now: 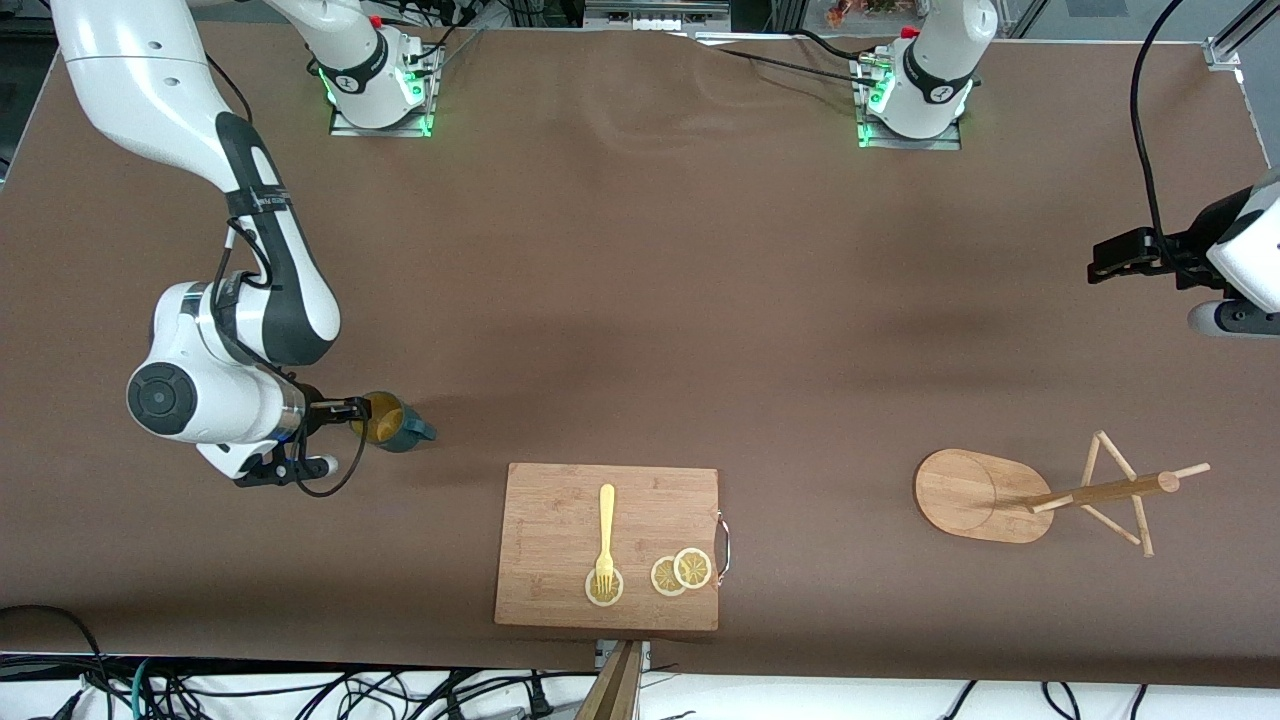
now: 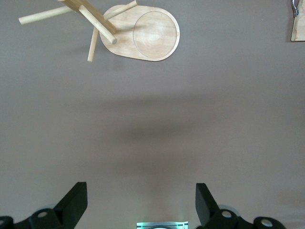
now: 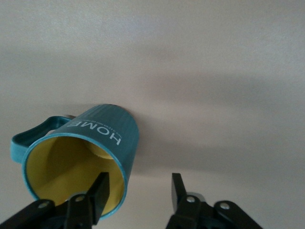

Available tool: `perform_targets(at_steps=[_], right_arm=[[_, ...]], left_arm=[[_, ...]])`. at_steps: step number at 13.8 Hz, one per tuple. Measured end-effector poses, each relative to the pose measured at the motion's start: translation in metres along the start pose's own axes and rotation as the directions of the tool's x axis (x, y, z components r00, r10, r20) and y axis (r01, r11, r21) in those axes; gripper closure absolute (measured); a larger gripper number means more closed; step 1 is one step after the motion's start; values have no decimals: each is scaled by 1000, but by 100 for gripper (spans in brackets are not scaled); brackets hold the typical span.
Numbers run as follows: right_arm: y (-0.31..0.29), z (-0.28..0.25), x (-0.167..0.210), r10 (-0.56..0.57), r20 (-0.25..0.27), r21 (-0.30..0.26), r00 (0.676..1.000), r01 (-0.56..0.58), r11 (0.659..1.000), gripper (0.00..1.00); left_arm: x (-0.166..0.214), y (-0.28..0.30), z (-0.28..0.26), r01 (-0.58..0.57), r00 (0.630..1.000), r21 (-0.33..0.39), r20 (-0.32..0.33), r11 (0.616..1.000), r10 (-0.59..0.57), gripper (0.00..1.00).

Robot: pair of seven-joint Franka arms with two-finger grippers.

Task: Pass cup and hang on rack
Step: 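Reach the right gripper down to the teal mug and grasp its rim, then lift the teal mug with the right gripper toward the table middle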

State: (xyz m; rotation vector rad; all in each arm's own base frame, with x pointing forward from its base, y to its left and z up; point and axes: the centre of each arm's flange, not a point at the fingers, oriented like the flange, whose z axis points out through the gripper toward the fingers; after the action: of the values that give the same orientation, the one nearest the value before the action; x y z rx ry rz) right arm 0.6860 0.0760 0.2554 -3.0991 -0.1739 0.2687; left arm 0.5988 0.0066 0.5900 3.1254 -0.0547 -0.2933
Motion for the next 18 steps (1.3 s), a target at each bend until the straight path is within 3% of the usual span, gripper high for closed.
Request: perform_targets(at_steps=[6, 8, 9, 10, 12, 15, 18], right_arm=[[-5, 9, 1, 31, 12, 3, 999, -31, 1000, 50], [-5, 12, 1, 36, 9, 3, 999, -36, 999, 61], [-5, 14, 2, 41, 8, 4, 999, -41, 999, 62], [-6, 16, 2, 51, 8, 4, 999, -51, 999, 69], [-8, 16, 2, 62, 7, 7, 998, -62, 998, 93], [-29, 14, 3, 33, 1, 9, 999, -33, 999, 95], [-92, -8, 6, -47, -40, 17, 998, 47, 999, 95]], left_arm=[[0, 0, 0, 0, 1000, 0, 0, 1000, 0, 0], [0, 0, 0, 0, 1000, 0, 0, 1000, 0, 0], [0, 0, 0, 0, 1000, 0, 0, 1000, 0, 0], [0, 0, 0, 0, 1000, 0, 0, 1000, 0, 0], [0, 0, 0, 0, 1000, 0, 0, 1000, 0, 0], [0, 0, 0, 0, 1000, 0, 0, 1000, 0, 0], [0, 0, 0, 0, 1000, 0, 0, 1000, 0, 0]])
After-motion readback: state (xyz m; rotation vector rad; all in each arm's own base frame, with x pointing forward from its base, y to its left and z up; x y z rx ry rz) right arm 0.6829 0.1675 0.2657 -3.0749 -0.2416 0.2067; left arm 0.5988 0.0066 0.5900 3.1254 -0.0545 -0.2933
